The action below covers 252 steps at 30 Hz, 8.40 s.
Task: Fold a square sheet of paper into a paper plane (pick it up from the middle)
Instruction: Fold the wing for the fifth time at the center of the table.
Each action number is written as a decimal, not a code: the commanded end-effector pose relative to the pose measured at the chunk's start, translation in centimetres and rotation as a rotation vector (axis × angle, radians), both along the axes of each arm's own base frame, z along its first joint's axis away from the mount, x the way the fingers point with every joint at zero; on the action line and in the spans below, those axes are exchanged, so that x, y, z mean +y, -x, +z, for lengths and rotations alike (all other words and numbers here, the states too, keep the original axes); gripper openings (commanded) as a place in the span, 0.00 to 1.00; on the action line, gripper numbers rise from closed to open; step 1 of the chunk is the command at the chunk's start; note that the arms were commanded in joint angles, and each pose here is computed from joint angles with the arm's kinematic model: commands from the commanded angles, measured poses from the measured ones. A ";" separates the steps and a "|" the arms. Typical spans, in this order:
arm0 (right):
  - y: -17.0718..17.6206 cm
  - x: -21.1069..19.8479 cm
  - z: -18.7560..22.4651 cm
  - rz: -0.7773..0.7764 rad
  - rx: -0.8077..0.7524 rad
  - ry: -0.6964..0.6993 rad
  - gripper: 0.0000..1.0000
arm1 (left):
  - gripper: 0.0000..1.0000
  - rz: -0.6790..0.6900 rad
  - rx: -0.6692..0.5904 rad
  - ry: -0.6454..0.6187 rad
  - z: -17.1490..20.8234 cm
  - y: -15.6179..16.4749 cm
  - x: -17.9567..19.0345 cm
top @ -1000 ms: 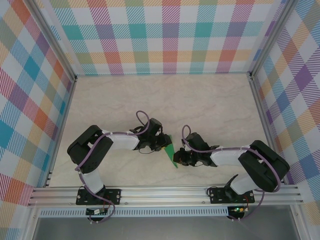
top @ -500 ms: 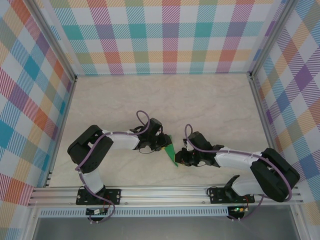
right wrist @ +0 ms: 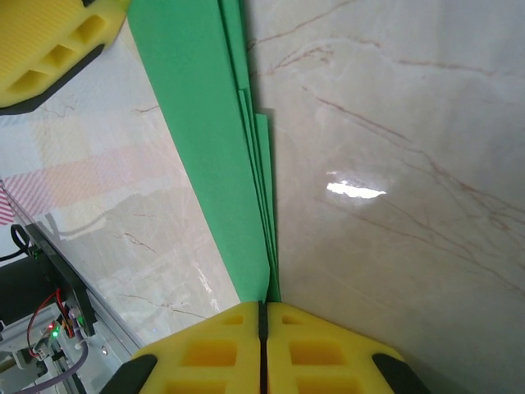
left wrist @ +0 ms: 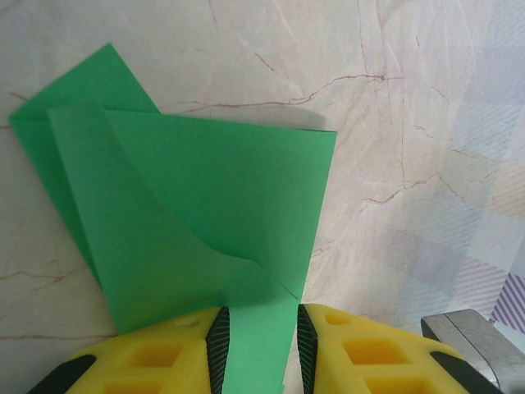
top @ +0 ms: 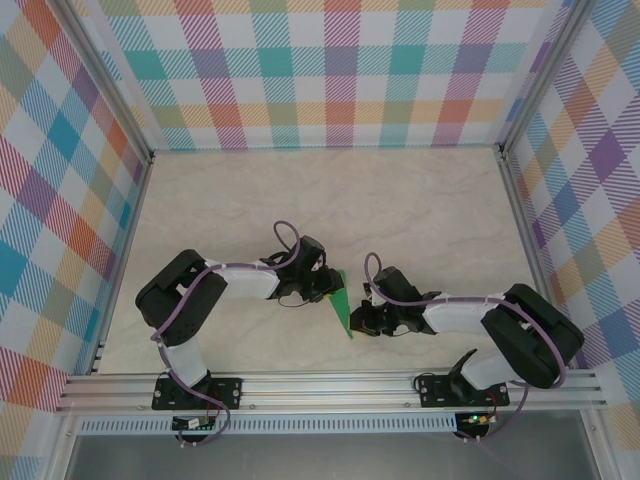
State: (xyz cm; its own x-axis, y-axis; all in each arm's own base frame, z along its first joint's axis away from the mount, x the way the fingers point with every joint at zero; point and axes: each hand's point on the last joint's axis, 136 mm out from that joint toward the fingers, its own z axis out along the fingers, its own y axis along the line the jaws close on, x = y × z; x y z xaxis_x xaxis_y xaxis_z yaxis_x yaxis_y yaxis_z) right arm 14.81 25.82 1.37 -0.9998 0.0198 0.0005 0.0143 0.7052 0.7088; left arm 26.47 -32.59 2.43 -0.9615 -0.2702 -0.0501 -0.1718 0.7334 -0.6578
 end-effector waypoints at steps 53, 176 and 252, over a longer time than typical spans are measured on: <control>-2.2 3.0 5.0 0.039 0.024 -0.170 0.07 | 0.30 -0.024 0.093 -0.130 -3.6 1.8 1.5; 4.4 -3.2 -5.6 0.102 0.214 0.244 0.01 | 0.27 -0.093 -0.206 -0.160 -0.9 -3.7 4.1; 0.2 1.0 0.8 0.084 0.036 0.071 0.08 | 0.23 -0.314 -0.110 -0.202 -2.2 0.6 2.1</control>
